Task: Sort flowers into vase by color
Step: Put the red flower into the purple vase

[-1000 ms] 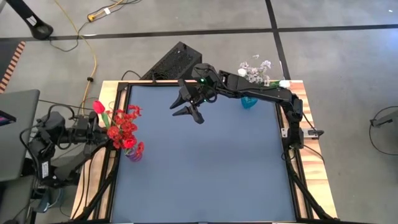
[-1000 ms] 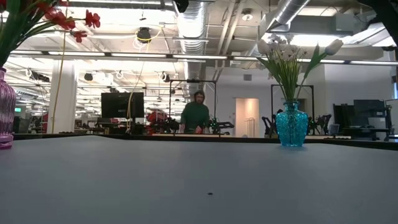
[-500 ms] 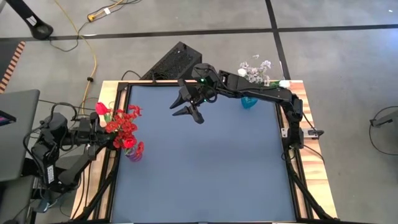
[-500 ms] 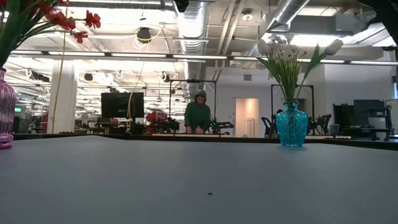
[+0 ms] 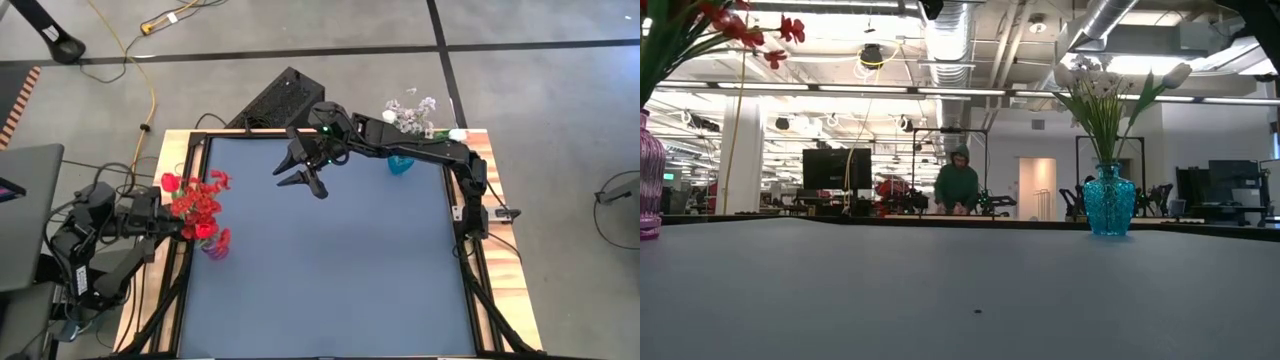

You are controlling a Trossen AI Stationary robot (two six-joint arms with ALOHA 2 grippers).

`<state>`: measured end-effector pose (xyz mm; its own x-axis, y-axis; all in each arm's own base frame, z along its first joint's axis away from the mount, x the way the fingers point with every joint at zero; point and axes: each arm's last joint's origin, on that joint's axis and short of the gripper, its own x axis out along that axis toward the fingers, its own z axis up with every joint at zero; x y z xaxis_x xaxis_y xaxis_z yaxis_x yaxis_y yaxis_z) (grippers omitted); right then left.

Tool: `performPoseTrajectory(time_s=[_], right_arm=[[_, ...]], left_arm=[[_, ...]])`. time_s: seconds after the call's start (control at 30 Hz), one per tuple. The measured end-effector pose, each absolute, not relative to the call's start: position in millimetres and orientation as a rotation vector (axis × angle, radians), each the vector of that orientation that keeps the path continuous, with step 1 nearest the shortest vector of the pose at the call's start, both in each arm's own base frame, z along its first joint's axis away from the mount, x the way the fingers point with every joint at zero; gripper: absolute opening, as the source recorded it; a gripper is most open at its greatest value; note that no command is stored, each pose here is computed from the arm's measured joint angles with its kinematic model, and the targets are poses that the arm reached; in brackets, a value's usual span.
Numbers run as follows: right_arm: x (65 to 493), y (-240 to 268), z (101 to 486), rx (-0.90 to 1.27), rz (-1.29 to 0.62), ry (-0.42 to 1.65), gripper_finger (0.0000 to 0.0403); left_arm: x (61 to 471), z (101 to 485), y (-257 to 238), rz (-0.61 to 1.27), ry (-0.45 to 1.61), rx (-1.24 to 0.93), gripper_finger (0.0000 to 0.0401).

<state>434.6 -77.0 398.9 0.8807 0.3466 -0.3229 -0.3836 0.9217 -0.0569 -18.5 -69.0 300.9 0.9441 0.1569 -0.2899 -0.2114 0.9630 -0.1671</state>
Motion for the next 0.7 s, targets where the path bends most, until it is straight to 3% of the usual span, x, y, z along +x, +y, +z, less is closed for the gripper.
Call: performPoseTrajectory(time_s=[0.37,0.7], right_arm=[[435,-77,400,-0.119,0.379,0.301,0.0166],[435,-77,400,-0.119,0.379,0.301,0.0166]], left_arm=[[-16,292,-64,0.215,0.327,-0.246,0.0011],[-18,294,-64,0.255,0.334,-0.214,0.0084]])
